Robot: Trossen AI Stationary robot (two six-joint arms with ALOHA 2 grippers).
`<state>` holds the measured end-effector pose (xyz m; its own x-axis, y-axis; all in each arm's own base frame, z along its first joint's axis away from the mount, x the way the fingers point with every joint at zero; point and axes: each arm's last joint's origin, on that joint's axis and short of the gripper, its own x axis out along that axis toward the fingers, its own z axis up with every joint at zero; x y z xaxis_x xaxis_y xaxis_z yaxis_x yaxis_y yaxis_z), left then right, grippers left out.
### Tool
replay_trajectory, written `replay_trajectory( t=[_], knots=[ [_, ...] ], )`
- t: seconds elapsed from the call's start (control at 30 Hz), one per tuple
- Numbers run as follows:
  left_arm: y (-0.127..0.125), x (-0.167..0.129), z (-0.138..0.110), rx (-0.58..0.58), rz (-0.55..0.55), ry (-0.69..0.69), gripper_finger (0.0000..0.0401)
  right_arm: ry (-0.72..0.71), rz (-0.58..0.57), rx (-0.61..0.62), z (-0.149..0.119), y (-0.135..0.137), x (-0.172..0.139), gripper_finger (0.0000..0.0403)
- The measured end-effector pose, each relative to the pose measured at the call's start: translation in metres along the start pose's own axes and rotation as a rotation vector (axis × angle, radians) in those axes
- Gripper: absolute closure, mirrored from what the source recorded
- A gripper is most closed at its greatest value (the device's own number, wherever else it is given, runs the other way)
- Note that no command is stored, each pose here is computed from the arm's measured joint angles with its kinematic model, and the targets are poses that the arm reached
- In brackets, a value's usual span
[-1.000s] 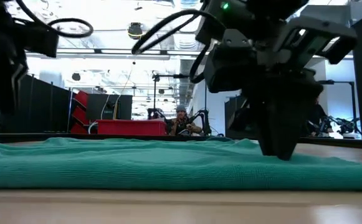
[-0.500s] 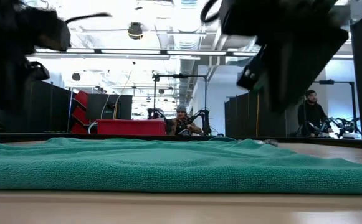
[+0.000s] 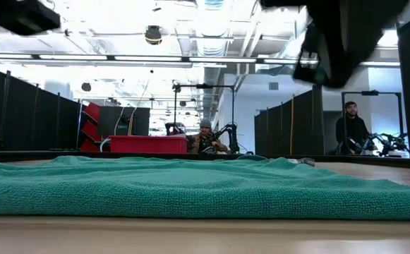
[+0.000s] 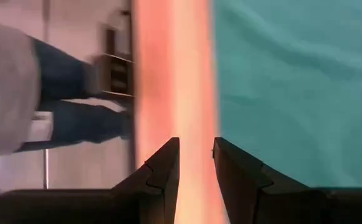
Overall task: Roll towel
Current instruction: Roll the blue towel
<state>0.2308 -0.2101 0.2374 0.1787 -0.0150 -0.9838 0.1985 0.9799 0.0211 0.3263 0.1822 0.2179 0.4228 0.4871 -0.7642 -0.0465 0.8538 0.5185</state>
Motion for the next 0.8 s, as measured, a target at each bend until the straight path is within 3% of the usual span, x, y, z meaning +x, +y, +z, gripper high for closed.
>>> replay_trajectory(
  t=[0.17, 0.37, 0.5, 0.6, 0.8],
  knots=[
    [-0.009, -0.012, 0.009, -0.078, -0.004, -0.031, 0.0296, -0.033, 0.064, -0.157, 0.004, 0.033, -0.009, 0.0315],
    [-0.007, -0.012, 0.029, -0.073, -0.074, -0.173, 0.0296, -0.107, 0.083, -0.228, 0.018, 0.033, -0.015, 0.0316],
    [0.003, -0.012, 0.041, -0.155, -0.1, -0.23, 0.0296, -0.084, 0.044, -0.208, 0.022, 0.021, -0.017, 0.0316],
    [0.009, -0.01, 0.043, -0.237, -0.103, -0.229, 0.0296, -0.048, 0.018, -0.126, 0.019, 0.017, -0.016, 0.0316],
    [0.025, -0.003, 0.042, -0.212, -0.096, -0.143, 0.0296, -0.05, -0.027, -0.145, 0.024, 0.006, -0.02, 0.0316]
  ],
)
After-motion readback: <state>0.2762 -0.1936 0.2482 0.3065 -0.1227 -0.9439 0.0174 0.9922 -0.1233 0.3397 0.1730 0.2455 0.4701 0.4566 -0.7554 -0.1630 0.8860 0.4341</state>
